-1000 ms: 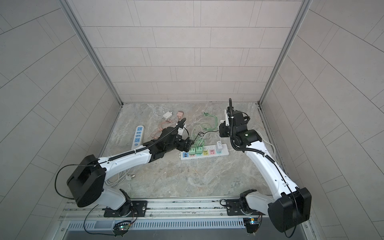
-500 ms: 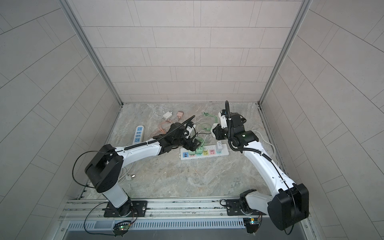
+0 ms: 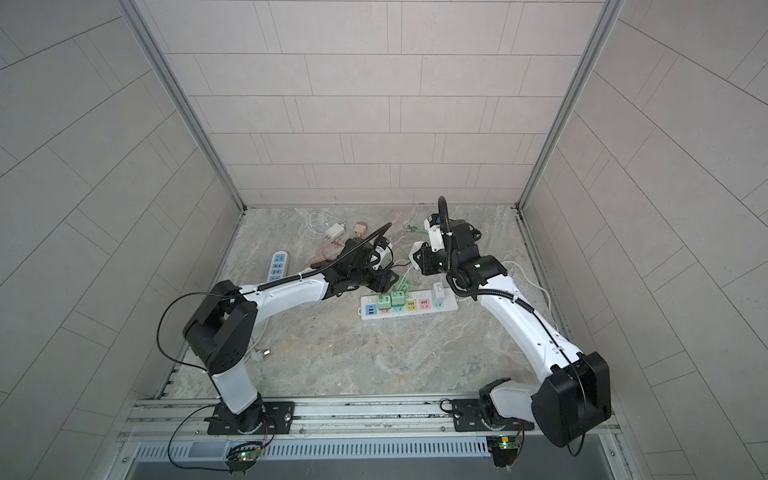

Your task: Insert the plug

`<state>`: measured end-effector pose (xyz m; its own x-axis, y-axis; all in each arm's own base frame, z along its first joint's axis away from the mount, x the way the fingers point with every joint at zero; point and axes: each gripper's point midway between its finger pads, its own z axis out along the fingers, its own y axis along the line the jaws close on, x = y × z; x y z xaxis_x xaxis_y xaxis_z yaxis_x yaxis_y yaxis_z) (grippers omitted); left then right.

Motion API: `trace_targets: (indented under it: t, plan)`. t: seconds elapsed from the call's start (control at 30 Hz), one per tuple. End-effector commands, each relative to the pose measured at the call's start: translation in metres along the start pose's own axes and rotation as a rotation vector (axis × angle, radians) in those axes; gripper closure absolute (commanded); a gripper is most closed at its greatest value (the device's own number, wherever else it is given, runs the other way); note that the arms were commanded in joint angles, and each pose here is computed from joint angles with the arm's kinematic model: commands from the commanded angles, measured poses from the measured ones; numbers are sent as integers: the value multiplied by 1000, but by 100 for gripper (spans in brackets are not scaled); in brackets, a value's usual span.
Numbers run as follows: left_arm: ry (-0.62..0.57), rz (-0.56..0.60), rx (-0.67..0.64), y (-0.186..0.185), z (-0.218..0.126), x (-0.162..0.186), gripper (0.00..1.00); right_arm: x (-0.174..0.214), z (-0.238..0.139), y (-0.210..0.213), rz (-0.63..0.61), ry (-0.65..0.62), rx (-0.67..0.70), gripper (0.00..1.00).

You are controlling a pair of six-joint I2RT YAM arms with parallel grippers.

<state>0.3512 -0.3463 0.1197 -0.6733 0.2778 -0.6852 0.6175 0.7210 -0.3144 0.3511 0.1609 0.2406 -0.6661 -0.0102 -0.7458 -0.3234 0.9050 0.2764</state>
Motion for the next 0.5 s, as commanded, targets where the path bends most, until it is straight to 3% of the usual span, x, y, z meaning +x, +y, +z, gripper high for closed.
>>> trace_targets:
  t: [0.0, 0.23, 0.47]
  plan:
    - [80, -14, 46, -7, -3, 19, 38, -13, -12, 3, -37, -51, 25, 93]
    - [108, 19, 108, -36, -11, 40, 38, -18, -14, -5, -23, -73, 77, 92]
    - [157, -11, 67, -27, -2, 71, 38, -25, -4, -8, -18, -73, 92, 92]
